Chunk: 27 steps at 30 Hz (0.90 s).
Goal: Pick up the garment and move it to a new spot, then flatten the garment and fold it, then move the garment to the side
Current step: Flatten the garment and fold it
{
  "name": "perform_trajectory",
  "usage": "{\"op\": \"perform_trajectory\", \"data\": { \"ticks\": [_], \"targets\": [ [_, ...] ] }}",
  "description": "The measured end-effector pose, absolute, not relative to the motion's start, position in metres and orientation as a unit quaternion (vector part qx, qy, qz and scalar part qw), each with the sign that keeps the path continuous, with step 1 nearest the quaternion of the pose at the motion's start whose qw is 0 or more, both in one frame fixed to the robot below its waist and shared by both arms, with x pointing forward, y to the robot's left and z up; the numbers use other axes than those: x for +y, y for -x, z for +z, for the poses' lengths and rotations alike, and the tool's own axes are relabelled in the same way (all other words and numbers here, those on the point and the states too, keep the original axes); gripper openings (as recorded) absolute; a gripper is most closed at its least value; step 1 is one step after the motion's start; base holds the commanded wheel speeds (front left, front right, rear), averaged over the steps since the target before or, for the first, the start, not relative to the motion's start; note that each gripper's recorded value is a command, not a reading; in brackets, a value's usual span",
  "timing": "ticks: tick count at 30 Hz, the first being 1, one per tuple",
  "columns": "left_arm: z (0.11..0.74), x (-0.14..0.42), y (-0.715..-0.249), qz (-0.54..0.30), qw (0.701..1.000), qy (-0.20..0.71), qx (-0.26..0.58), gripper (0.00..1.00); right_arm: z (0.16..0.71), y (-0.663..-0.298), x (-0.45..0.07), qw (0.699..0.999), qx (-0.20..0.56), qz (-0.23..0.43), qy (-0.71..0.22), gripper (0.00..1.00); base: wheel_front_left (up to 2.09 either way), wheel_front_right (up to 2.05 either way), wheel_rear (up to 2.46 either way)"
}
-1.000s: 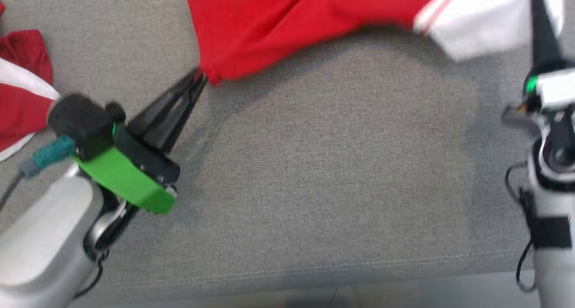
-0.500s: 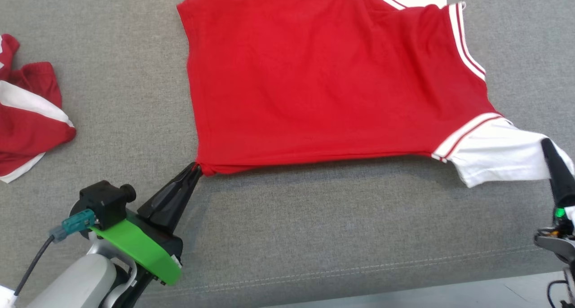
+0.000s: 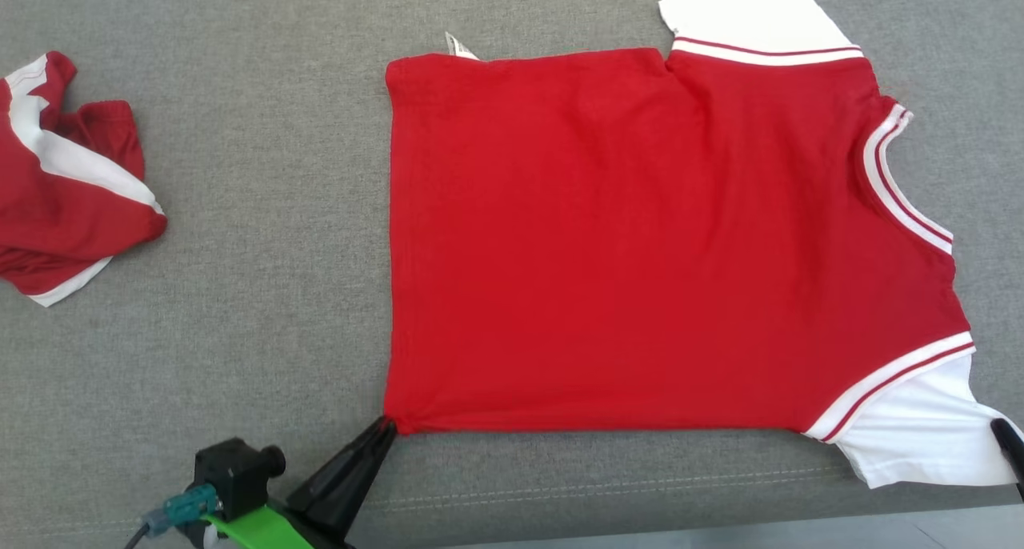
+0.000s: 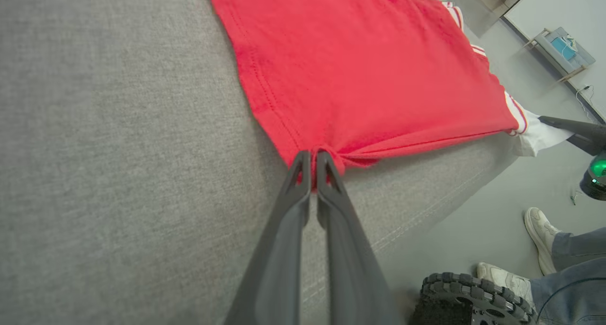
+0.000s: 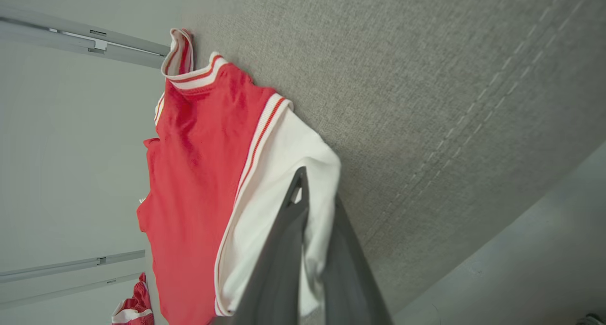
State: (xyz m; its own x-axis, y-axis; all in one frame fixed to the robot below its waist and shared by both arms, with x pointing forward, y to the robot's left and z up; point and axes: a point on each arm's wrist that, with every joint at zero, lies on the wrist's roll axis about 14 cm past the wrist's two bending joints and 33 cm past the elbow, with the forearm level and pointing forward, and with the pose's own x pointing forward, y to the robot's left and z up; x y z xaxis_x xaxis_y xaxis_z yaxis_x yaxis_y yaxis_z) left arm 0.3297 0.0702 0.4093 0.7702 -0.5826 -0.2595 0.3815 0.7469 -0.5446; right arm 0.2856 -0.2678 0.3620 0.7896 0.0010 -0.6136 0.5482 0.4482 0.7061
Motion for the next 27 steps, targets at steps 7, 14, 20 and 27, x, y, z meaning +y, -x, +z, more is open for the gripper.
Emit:
{"op": "perform_trajectory", "data": {
  "ticks": [7,14,20,27],
  "targets": [
    [0.393,0.074,-0.311,-0.25,0.901,0.255,0.248,0.0,0.366,-0.299,-0.255,0.81,0.275,-0.136,-0.5,0.0,0.0,0.0,0.0],
    [0.395,0.08,-0.314,-0.247,0.905,0.248,0.242,0.0,0.368,-0.299,-0.236,0.805,0.295,-0.101,-0.505,0.0,0.0,0.0,0.0],
    [0.402,0.08,-0.318,-0.249,0.909,0.246,0.227,0.12,0.365,-0.282,-0.239,0.805,0.316,-0.103,-0.491,0.0,0.0,0.0,0.0],
    [0.392,0.066,-0.298,-0.261,0.898,0.249,0.253,0.83,0.367,-0.27,-0.254,0.821,0.312,-0.114,-0.465,0.38,0.0,0.0,0.0]
  ]
}}
